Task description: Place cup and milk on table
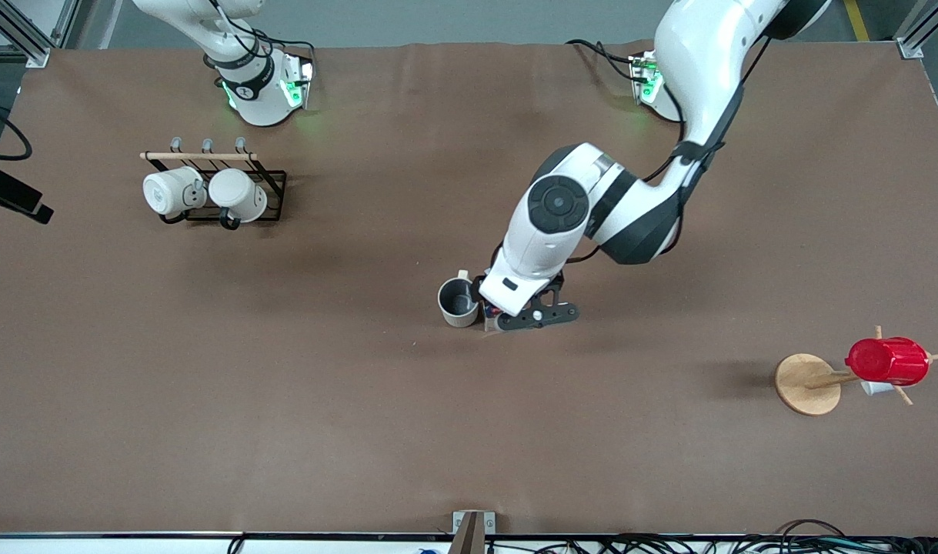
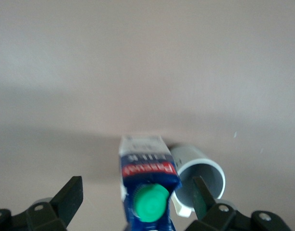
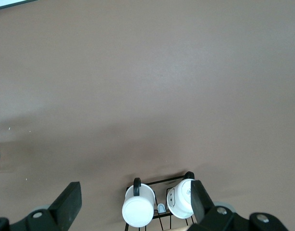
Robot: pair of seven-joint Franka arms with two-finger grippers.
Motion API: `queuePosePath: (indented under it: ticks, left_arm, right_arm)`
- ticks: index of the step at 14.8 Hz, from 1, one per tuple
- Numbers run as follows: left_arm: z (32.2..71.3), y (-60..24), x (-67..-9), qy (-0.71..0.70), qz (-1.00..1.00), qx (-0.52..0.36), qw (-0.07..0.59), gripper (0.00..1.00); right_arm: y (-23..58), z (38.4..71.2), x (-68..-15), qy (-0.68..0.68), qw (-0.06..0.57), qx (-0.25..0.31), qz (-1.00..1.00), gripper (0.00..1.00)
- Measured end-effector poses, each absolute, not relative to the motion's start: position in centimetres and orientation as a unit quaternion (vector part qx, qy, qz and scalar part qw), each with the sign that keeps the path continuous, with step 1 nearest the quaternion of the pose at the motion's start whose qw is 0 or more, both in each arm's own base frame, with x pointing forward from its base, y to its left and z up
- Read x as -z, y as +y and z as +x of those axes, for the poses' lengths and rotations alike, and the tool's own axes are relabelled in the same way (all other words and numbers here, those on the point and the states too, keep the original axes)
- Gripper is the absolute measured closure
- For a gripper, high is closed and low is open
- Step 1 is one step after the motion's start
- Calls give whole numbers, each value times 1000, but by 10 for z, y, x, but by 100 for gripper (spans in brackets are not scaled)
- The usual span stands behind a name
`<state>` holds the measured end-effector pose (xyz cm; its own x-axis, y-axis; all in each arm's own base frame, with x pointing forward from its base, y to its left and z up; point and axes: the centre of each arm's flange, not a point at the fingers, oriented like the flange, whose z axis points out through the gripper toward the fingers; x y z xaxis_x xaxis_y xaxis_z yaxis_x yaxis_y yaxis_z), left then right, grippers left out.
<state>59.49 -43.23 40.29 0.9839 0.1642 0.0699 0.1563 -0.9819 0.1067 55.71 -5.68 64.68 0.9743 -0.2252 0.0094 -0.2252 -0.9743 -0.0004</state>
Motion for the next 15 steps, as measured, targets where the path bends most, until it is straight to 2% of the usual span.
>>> queuePosePath:
  ticks: [3,7,9,11,15]
  left_arm:
    - [621,-362,-483,118,987,-108,22,0]
    - [641,-230,-567,138,982,-126,-16,0]
    - [631,-169,-600,128,986,-98,-35,0]
    - [613,-129,-632,108,991,-76,-19,0]
    - [551,-108,-651,55,997,-51,-27,0]
  right_arm:
    - [-57,557,-647,-113,0,-5,994,0]
    - [-57,557,-647,-113,0,-4,994,0]
    - [-57,557,-647,-113,0,-4,994,0]
    - [-56,557,-647,-113,0,-4,994,0]
    - [-55,557,-646,-112,0,-1,994,0]
